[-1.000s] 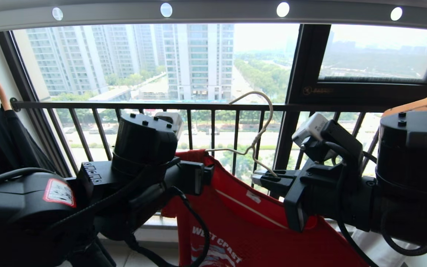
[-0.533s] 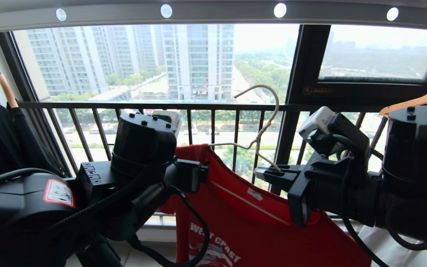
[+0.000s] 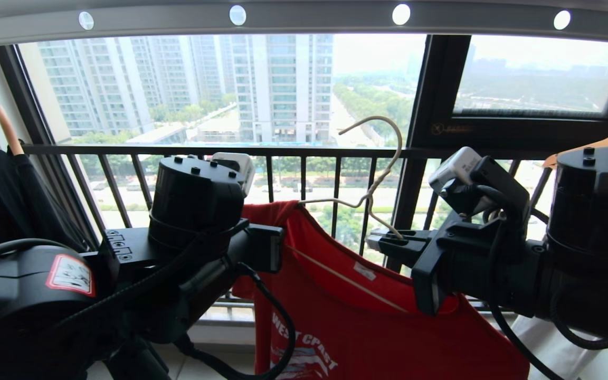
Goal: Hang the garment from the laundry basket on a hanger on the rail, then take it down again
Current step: Take the clothes off the clothes rack
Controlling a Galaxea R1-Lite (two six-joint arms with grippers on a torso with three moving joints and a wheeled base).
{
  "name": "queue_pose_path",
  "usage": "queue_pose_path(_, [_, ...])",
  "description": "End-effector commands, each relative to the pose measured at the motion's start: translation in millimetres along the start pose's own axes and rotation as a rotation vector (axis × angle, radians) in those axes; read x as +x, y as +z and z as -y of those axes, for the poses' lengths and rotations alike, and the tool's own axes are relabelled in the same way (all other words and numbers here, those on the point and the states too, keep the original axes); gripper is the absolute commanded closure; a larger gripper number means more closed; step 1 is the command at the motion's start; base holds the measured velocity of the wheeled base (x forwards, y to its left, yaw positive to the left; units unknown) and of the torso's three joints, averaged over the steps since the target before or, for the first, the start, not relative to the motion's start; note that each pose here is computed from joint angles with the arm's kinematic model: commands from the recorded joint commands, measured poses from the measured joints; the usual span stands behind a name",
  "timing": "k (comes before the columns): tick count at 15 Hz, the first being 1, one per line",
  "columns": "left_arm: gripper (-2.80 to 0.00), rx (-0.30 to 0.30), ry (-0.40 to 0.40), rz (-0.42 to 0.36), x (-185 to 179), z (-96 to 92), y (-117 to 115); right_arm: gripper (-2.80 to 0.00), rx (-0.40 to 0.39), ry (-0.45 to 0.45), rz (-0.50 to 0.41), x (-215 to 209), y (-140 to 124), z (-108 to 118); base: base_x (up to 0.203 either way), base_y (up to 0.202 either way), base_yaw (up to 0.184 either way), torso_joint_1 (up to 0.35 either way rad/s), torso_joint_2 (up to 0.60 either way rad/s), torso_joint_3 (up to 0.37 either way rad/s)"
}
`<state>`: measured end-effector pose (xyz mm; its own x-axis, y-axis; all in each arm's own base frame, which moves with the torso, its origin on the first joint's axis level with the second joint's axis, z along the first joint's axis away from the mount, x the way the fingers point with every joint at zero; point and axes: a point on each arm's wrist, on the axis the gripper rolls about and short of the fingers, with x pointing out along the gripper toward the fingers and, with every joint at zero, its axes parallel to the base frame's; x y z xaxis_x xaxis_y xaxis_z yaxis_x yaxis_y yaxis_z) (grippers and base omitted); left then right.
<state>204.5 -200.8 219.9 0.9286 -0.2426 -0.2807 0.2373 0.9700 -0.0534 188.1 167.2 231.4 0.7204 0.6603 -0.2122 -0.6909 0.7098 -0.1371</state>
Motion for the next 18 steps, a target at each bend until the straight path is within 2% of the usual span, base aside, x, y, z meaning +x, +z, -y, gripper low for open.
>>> queue_pose_path(1, [0.0, -0.006, 0.002, 0.008, -1.5, -0.6, 1.9, 0.0, 0.0, -0.007, 0.004, -0.6, 0.5, 1.9, 0.0, 0.0, 0.0, 0.0, 0.0, 0.0])
queue_pose_path(8, [0.0, -0.009, 0.002, 0.012, -2.4, -0.9, 3.0, 0.0, 0.001, -0.019, 0.007, -1.0, 1.5, 3.4, 0.0, 0.0, 0.0, 0.0, 0.0, 0.0])
queue_pose_path(11, [0.0, -0.029, 0.006, 0.044, -5.5, -2.2, 9.2, 0.0, 0.0, -0.049, -0.014, 3.1, -2.0, 5.8, 0.0, 0.0, 0.0, 0.0, 0.0, 0.0])
queue_pose_path(13, [0.0, -0.048, 0.061, 0.089, -1.6, -16.8, 19.4, 0.0, 0.001, -0.057, -0.022, 4.8, -3.7, 8.1, 0.0, 0.0, 0.0, 0.0, 0.0, 0.0])
queue_pose_path(15, [0.0, -0.067, 0.172, 0.136, 6.4, -51.3, 36.3, 0.0, -0.002, -0.057, -0.025, 4.8, -4.3, 8.0, 0.0, 0.0, 0.0, 0.0, 0.0, 0.0])
queue_pose_path(16, [0.0, -0.072, 0.188, 0.151, 6.9, -63.0, 42.9, 0.0, -0.002, -0.056, -0.026, 5.1, -4.5, 8.0, 0.0, 0.0, 0.0, 0.0, 0.0, 0.0])
queue_pose_path(18, [0.0, -0.061, 0.179, 0.133, 12.7, -63.8, 40.2, 0.0, -0.002, -0.057, -0.025, 4.8, -4.3, 8.0, 0.0, 0.0, 0.0, 0.0, 0.0, 0.0])
